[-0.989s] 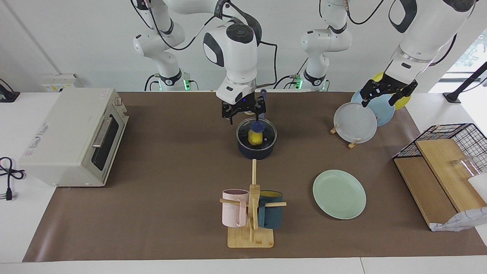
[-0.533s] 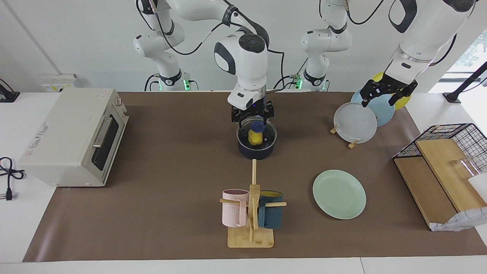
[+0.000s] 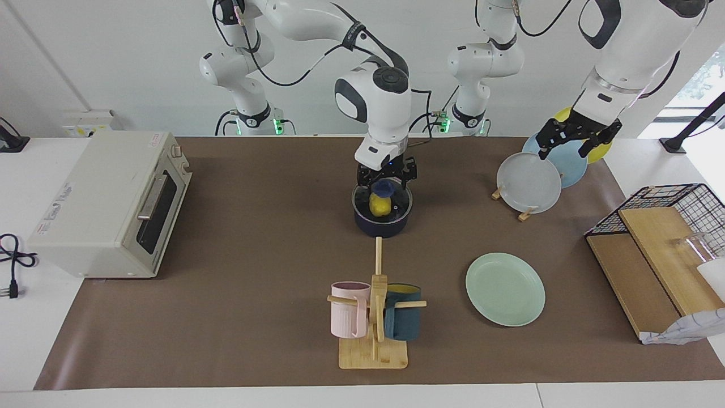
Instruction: Transfer potato from pot to plate
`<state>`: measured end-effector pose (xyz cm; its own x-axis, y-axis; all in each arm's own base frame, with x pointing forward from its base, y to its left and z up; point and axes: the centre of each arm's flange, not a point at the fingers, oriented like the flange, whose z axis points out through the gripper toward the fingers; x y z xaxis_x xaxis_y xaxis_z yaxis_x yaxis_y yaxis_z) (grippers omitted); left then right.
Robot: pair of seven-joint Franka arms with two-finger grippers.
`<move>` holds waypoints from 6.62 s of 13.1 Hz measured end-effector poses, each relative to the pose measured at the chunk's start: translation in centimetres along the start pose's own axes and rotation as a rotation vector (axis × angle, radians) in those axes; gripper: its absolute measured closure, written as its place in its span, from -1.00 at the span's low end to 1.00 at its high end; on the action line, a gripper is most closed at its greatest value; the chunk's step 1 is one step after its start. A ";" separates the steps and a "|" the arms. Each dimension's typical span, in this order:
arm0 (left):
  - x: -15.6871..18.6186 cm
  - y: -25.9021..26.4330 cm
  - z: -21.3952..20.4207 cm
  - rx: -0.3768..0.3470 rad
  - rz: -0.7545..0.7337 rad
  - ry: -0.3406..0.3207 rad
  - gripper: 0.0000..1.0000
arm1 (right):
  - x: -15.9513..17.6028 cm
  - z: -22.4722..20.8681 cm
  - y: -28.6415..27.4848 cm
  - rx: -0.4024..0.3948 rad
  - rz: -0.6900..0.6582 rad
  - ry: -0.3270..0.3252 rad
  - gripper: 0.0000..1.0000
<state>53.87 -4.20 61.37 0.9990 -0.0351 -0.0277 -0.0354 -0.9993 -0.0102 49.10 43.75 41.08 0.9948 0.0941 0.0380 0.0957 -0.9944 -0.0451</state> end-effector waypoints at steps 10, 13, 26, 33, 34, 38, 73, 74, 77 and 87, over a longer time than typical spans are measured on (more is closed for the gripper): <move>0.0 0.0 0.0 0.000 0.000 0.000 -1.00 | -1.1 1.2 0.6 0.004 -0.005 0.005 -0.22; 0.0 0.0 0.0 0.000 0.000 0.000 -1.00 | -1.0 1.0 0.6 0.005 -0.005 0.008 -0.22; 0.0 0.0 0.0 0.000 0.000 0.000 -1.00 | 10.3 -3.3 25.3 -0.028 -0.195 -0.029 -0.22; 0.0 0.6 0.0 0.001 0.010 -0.001 -1.00 | 7.9 3.3 39.2 0.028 -0.251 -0.008 -0.22; 0.0 0.6 0.0 0.001 0.011 -0.002 -1.00 | 7.3 4.2 39.5 0.026 -0.249 -0.004 -0.22; -0.4 0.7 0.7 0.003 0.013 -0.028 -1.00 | 6.2 5.6 40.0 0.024 -0.241 -0.007 -0.22; -11.6 37.3 28.8 -0.078 -0.121 0.008 -1.00 | 2.1 -16.0 47.2 -0.057 0.033 -0.138 -1.00; -11.5 37.2 28.8 -0.078 -0.120 0.008 -1.00 | 2.0 -16.1 47.2 -0.058 0.032 -0.135 -1.00; -11.5 37.2 28.8 -0.078 -0.116 0.009 -1.00 | 2.0 -16.8 47.3 -0.060 0.034 -0.117 -1.00; -11.2 37.2 28.8 -0.079 -0.115 0.010 -0.17 | 2.2 -17.3 48.1 -0.063 0.048 -0.092 -1.00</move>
<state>40.60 -40.62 32.52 0.9965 0.0805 -0.0209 0.0817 -0.9945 0.0661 55.27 -4.72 56.23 0.9974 0.0476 -0.0544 0.0487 -0.9986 0.0183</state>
